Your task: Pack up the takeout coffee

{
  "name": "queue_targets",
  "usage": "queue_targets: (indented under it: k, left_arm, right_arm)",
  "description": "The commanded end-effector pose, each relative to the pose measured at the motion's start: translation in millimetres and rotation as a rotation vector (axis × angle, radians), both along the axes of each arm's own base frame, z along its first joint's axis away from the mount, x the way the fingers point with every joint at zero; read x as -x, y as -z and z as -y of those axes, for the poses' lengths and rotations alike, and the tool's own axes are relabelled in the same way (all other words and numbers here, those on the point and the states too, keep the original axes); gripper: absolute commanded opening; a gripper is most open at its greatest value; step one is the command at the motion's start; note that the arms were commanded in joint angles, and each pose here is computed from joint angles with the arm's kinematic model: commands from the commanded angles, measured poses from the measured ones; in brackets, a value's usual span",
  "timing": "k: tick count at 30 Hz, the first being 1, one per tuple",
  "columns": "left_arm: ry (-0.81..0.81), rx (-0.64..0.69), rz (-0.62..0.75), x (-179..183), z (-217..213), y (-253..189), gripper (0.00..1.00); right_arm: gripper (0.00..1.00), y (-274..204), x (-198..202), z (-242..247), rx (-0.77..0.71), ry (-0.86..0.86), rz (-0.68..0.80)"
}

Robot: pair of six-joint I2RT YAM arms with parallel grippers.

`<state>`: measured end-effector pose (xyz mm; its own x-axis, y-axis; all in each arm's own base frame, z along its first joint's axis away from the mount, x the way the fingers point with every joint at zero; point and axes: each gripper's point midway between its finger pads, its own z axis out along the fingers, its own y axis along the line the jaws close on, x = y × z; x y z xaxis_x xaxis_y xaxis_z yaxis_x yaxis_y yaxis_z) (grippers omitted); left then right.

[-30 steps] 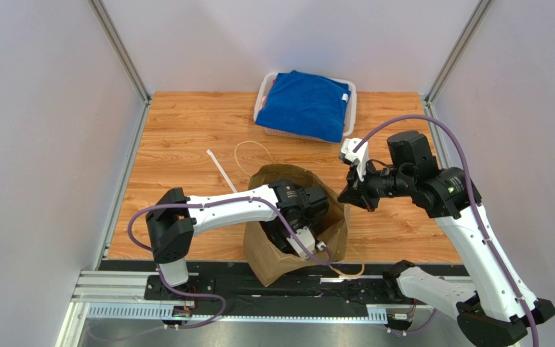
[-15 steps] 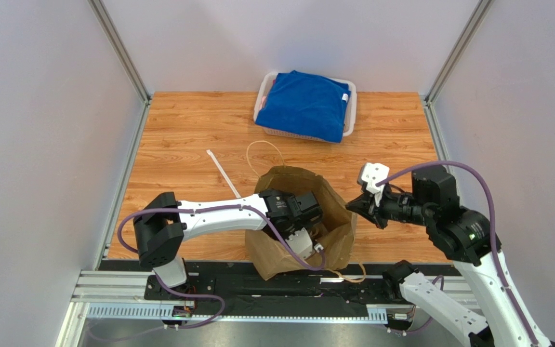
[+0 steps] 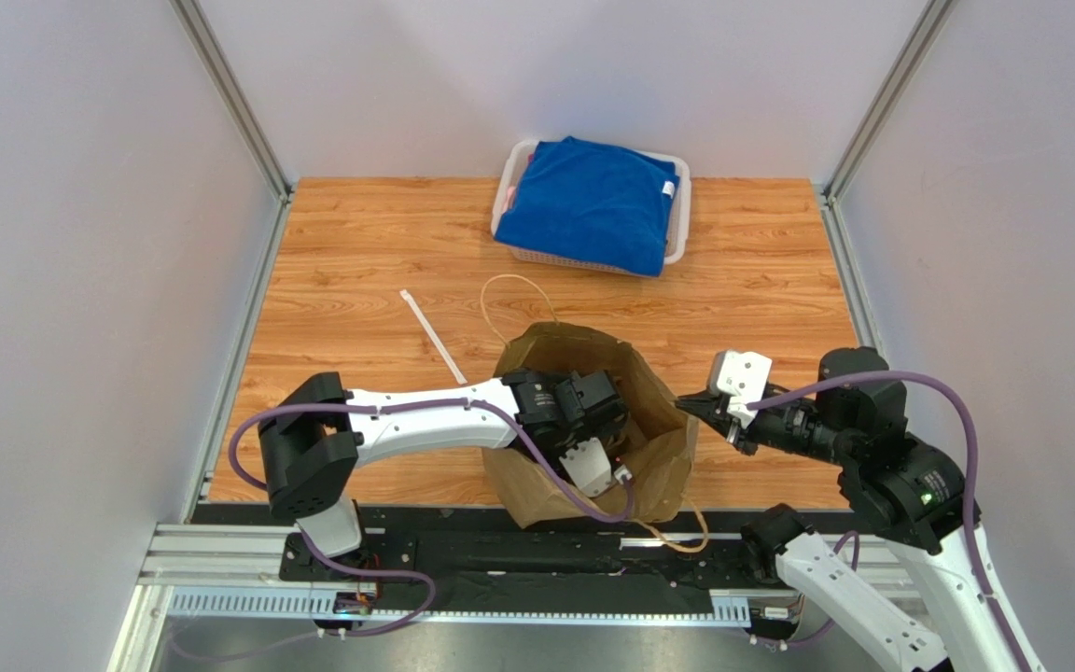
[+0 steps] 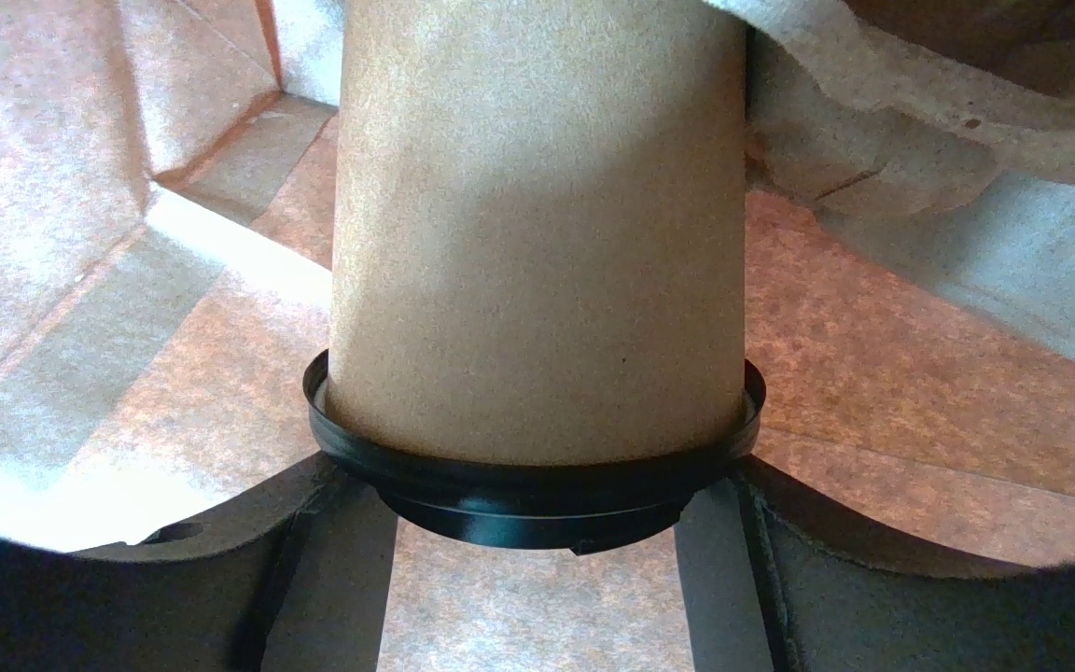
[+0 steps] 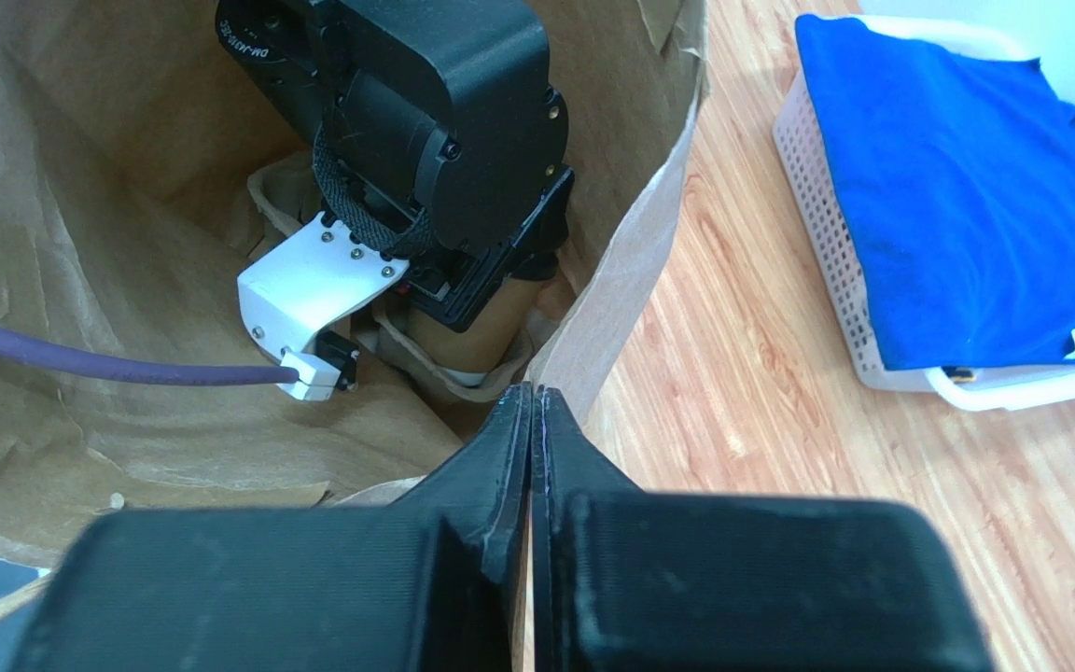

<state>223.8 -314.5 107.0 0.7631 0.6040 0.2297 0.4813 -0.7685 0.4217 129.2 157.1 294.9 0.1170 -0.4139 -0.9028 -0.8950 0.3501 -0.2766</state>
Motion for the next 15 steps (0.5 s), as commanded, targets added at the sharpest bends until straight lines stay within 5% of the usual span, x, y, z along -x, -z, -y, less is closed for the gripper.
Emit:
queue_targets:
  k: [1,15]
  left_arm:
    - [-0.018,0.103,0.113,-20,17,-21,0.30]
    - [-0.094,0.179,0.180,-32,22,-33,0.28]
  right_arm:
    - [0.00,-5,-2,-3,0.008,-0.051,0.108]
    - [0.00,-19,-10,7,-0.020,0.003,0.298]
